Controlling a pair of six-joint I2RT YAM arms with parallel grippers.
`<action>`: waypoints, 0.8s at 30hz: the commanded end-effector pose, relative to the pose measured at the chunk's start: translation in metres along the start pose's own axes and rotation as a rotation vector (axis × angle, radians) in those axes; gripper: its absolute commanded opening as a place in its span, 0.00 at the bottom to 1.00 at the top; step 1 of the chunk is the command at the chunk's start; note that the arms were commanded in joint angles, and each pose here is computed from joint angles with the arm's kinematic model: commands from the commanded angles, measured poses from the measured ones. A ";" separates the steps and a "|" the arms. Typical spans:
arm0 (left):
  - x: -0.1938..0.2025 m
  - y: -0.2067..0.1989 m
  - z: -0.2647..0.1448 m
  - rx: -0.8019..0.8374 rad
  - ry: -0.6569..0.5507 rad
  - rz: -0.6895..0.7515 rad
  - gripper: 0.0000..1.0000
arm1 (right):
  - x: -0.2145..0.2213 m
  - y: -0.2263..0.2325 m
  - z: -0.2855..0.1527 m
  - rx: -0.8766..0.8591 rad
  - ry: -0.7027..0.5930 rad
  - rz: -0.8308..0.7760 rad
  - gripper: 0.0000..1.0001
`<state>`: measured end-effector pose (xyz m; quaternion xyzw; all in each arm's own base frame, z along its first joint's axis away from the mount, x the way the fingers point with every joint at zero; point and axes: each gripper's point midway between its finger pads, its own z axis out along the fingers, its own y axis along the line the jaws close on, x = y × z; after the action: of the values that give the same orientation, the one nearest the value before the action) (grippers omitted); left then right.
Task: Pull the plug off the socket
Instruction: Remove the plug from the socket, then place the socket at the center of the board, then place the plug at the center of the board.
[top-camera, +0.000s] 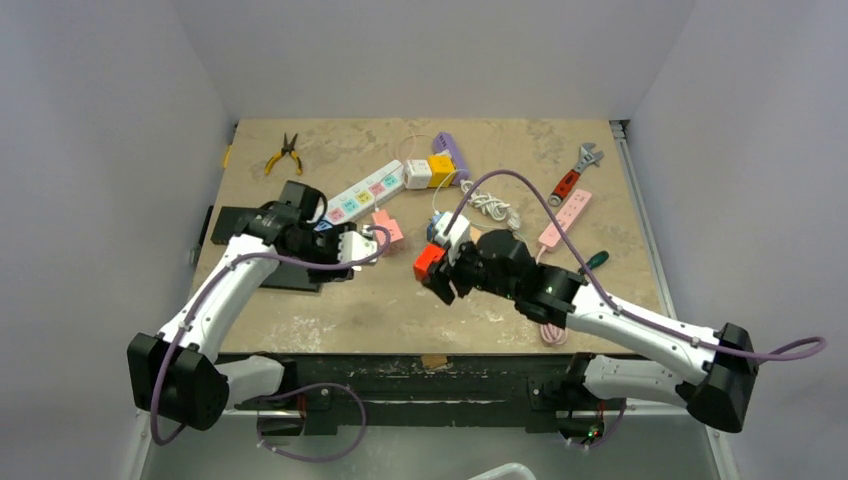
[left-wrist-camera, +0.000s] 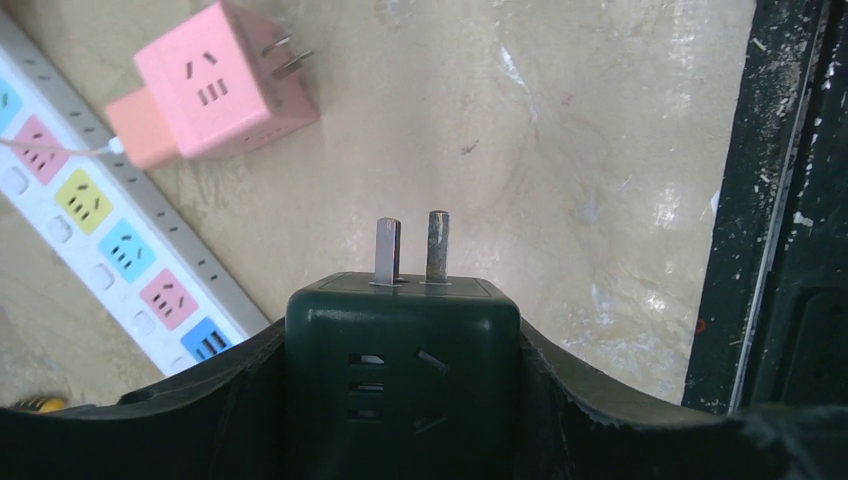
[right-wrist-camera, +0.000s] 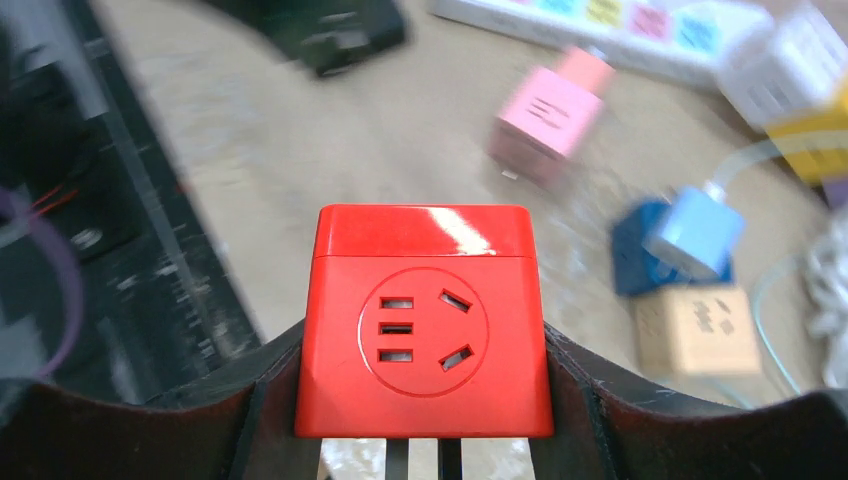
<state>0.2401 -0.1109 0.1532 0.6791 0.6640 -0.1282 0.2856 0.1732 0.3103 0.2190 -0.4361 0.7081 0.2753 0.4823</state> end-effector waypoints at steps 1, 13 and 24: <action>-0.018 0.007 0.016 -0.061 0.035 -0.037 0.00 | 0.031 -0.087 0.007 0.311 0.054 0.373 0.00; 0.004 0.007 0.064 -0.014 0.253 -0.404 0.05 | 0.171 -0.149 -0.017 0.870 0.326 0.674 0.00; 0.017 -0.001 0.094 -0.066 0.315 -0.422 0.18 | 0.235 -0.128 -0.041 0.999 0.436 0.847 0.05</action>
<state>0.2587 -0.1463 0.0811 0.5340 0.8274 -0.0796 0.1548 0.2475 0.1475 0.0409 0.0557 0.9358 0.0015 0.3481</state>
